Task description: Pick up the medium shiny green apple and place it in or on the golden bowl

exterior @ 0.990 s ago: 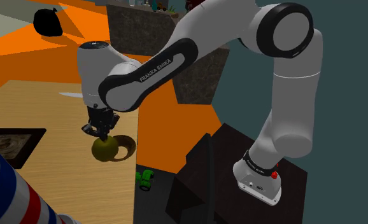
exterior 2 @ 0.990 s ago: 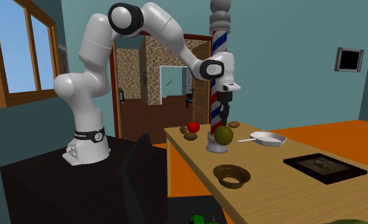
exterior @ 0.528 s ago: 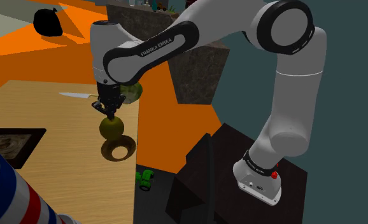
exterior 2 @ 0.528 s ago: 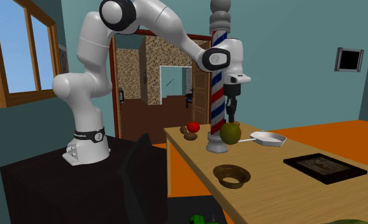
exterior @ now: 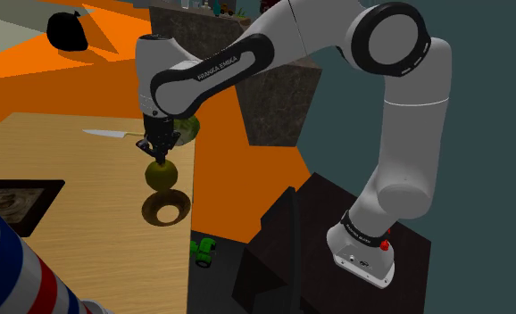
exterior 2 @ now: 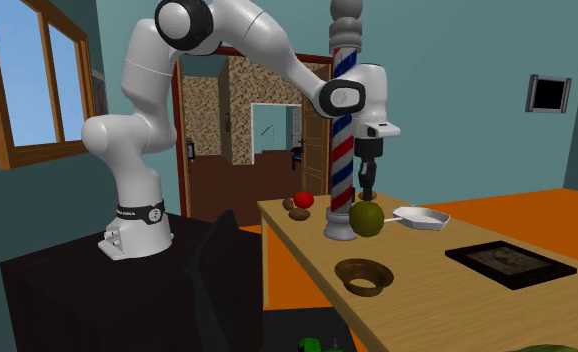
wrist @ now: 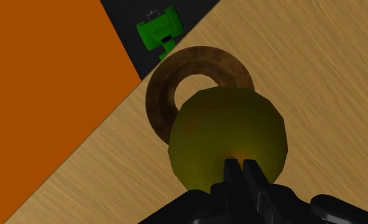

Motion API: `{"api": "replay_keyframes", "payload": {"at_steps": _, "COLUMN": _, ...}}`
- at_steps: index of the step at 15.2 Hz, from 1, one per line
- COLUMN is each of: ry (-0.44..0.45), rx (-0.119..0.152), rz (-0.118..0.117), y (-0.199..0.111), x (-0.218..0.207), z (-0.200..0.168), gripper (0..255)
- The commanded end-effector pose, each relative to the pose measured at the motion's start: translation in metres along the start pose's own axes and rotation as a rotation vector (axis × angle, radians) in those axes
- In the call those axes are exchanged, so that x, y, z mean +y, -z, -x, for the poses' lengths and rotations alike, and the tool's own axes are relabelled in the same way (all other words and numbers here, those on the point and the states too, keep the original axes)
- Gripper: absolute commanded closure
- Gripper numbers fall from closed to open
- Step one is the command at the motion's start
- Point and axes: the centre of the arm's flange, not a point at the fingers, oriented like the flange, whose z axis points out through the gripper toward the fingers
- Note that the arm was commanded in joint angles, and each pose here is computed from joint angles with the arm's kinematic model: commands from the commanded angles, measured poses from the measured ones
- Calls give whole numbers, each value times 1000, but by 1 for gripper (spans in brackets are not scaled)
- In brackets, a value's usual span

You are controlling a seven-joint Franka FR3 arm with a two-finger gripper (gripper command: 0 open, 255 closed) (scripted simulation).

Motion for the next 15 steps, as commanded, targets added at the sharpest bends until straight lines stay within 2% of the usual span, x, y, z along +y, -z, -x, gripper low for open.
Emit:
{"api": "replay_keyframes", "payload": {"at_steps": 1, "ry": 0, "rx": 0, "rz": 0, "y": -11, "x": -1, "z": 0, "gripper": 255}}
{"api": "replay_keyframes", "payload": {"at_steps": 15, "ry": 0, "rx": 0, "rz": 0, "y": -85, "x": 5, "z": 1, "gripper": 255}}
